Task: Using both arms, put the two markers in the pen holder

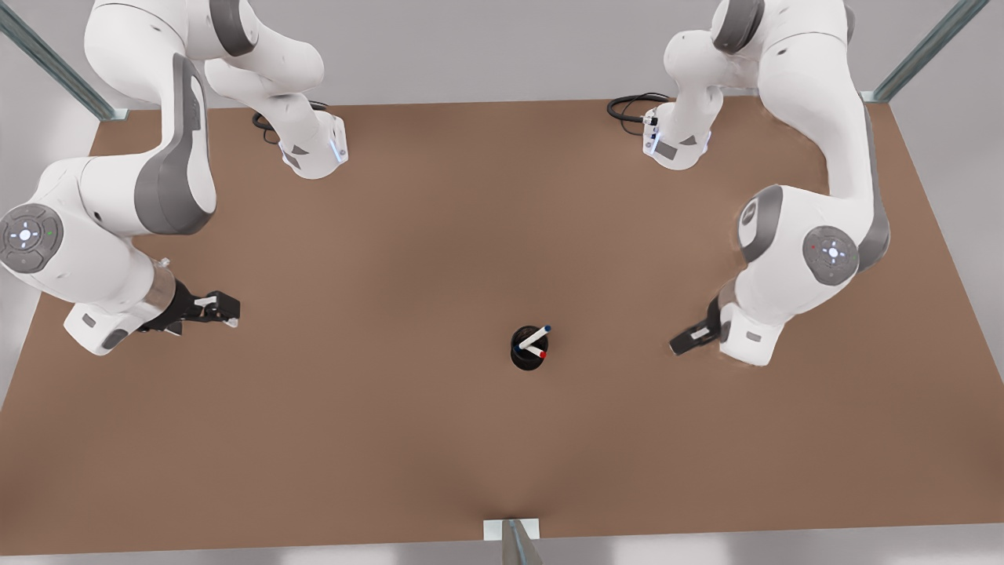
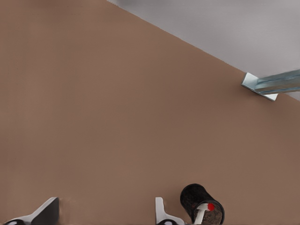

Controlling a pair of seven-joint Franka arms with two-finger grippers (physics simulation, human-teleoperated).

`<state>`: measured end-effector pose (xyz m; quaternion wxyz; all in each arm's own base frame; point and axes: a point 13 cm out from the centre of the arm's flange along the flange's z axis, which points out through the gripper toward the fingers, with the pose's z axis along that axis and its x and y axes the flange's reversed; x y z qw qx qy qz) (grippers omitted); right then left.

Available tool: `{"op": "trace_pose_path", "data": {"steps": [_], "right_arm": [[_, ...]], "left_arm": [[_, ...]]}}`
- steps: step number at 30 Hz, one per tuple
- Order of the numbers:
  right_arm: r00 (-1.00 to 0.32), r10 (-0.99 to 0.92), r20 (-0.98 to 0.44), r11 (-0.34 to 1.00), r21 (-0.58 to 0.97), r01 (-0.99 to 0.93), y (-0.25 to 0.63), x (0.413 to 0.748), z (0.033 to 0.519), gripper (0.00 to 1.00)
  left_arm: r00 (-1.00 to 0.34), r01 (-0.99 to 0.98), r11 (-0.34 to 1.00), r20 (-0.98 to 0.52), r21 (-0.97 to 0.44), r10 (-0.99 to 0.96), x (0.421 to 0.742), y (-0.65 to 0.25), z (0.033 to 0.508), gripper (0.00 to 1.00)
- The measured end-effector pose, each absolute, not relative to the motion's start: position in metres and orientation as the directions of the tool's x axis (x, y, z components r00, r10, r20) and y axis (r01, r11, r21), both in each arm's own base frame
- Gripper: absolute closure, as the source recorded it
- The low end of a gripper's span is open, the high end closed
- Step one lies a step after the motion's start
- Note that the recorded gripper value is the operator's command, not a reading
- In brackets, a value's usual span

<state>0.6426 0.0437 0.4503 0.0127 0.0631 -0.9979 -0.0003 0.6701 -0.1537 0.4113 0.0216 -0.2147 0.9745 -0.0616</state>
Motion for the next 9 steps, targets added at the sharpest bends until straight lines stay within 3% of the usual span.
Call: {"op": "trace_pose_path", "data": {"steps": [3, 9], "right_arm": [[-0.993, -0.119, 0.015, 0.993, 0.000, -0.119, 0.039, 0.644, 0.456, 0.00], [-0.994, -0.108, 0.009, 0.994, -0.001, -0.108, 0.040, 0.643, 0.460, 0.00]], "left_arm": [[-0.913, -0.398, 0.914, -0.061, -0.084, -0.403, 0.646, -0.089, 0.470, 0.00], [-0.966, -0.257, 0.966, 0.000, -0.010, -0.257, 0.619, -0.090, 0.464, 0.00]]}}
